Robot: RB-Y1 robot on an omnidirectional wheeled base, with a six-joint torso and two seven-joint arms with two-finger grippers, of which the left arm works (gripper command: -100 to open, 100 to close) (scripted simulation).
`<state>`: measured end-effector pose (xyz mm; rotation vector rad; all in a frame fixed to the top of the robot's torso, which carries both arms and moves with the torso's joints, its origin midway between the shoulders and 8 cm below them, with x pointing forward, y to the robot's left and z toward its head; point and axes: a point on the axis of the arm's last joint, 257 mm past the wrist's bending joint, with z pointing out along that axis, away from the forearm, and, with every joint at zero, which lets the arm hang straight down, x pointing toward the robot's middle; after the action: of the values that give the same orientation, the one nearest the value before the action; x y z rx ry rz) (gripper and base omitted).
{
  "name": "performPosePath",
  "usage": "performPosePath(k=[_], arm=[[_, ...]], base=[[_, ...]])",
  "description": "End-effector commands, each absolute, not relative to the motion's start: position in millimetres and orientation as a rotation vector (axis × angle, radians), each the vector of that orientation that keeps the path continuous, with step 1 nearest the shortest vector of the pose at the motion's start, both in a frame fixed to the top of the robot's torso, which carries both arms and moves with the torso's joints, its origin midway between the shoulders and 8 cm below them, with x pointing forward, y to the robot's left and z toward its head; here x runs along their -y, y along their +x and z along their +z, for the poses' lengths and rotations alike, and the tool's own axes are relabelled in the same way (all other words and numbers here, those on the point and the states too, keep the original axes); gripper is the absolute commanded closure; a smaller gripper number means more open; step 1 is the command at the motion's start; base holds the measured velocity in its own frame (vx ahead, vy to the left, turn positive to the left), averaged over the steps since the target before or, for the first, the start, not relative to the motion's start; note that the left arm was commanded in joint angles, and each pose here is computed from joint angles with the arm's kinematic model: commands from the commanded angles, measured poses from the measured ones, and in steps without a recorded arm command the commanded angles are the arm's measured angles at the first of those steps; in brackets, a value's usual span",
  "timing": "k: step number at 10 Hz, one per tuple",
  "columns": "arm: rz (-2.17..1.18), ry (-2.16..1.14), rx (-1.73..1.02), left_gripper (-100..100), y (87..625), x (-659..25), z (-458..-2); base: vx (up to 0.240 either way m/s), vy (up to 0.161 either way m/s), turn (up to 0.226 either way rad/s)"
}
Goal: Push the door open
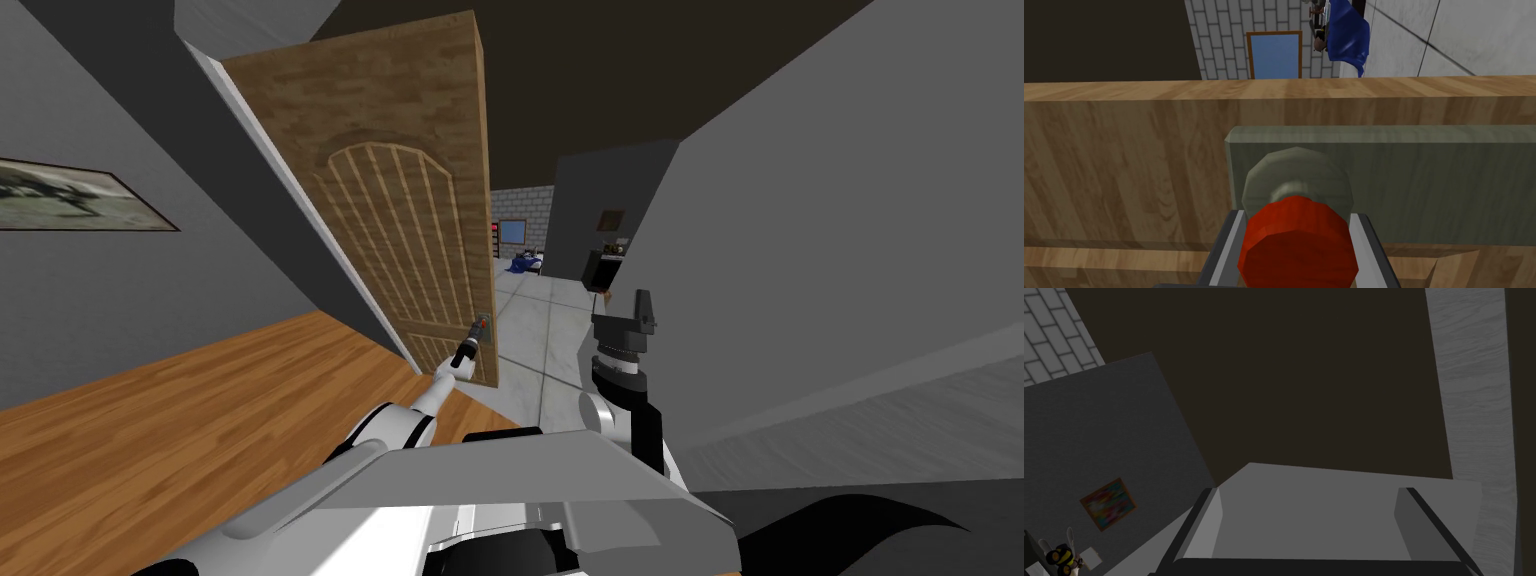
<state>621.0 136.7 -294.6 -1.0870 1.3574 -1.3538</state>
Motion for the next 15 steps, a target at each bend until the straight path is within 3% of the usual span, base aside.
performPosePath(k=[1, 4, 15], arm=[[-1.353, -1.090, -1.359, 100, 620.2, -136.6, -296.1], [-1.337, -1.099, -1.354, 100, 620.6, -145.2, -298.3], [-1.268, -1.142, -1.288, 100, 626.4, -192.4, -296.5]], base=[[-0.019, 0.006, 0.002], [0.025, -0.014, 0.013], [0.135, -0.078, 0.037]])
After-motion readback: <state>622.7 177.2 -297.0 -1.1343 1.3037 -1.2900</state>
